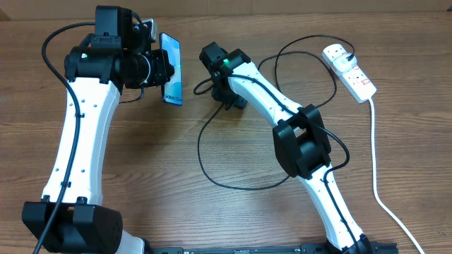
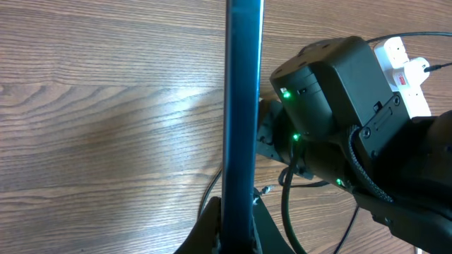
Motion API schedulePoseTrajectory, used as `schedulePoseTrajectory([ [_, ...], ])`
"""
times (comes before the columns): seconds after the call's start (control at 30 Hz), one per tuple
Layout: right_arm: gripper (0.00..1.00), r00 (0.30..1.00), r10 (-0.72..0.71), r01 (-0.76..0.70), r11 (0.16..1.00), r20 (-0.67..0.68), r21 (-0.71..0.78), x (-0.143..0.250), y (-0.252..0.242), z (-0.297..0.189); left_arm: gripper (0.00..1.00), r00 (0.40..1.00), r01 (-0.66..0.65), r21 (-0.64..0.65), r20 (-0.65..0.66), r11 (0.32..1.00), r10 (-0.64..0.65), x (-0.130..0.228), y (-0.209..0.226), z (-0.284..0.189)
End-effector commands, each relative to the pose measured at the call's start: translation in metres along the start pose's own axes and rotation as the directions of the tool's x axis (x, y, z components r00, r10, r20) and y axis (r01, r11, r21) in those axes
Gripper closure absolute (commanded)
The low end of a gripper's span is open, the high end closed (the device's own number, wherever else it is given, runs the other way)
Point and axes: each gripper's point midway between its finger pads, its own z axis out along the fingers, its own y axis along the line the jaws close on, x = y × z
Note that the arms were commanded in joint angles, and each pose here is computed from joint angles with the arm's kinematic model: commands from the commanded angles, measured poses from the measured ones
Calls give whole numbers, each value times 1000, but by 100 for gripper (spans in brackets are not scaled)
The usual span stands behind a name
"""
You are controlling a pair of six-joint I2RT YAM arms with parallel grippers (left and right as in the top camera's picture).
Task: Plug charger to phone and switch on socket
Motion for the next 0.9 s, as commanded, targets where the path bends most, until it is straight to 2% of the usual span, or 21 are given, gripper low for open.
schedulePoseTrajectory([
  [0.0, 63, 997, 67, -66, 998, -37, 19, 6, -2, 23, 96, 999, -31, 13, 19, 999, 31, -5, -5, -4],
  [0.13, 67, 994, 106, -106, 994, -41, 10, -3, -6, 25, 96, 999, -32, 13, 19, 999, 32, -5, -5, -4],
  [0.33, 80, 993, 111, -111, 994, -47, 7, -4, -7, 26, 96, 999, -32, 13, 19, 999, 32, -5, -5, -4],
  [0.57, 81, 993, 105, -105, 994, -47, 6, 0, -5, 28, 96, 999, -32, 13, 18, 999, 31, -5, -5, -4],
  [0.8, 96, 991, 110, -109, 994, -70, 15, 8, -9, 41, 96, 999, -32, 13, 19, 999, 31, -5, -5, -4],
  [0.87, 96, 991, 112, -111, 994, -71, 11, 7, -8, 41, 96, 999, -32, 13, 19, 999, 32, -5, -5, -4],
])
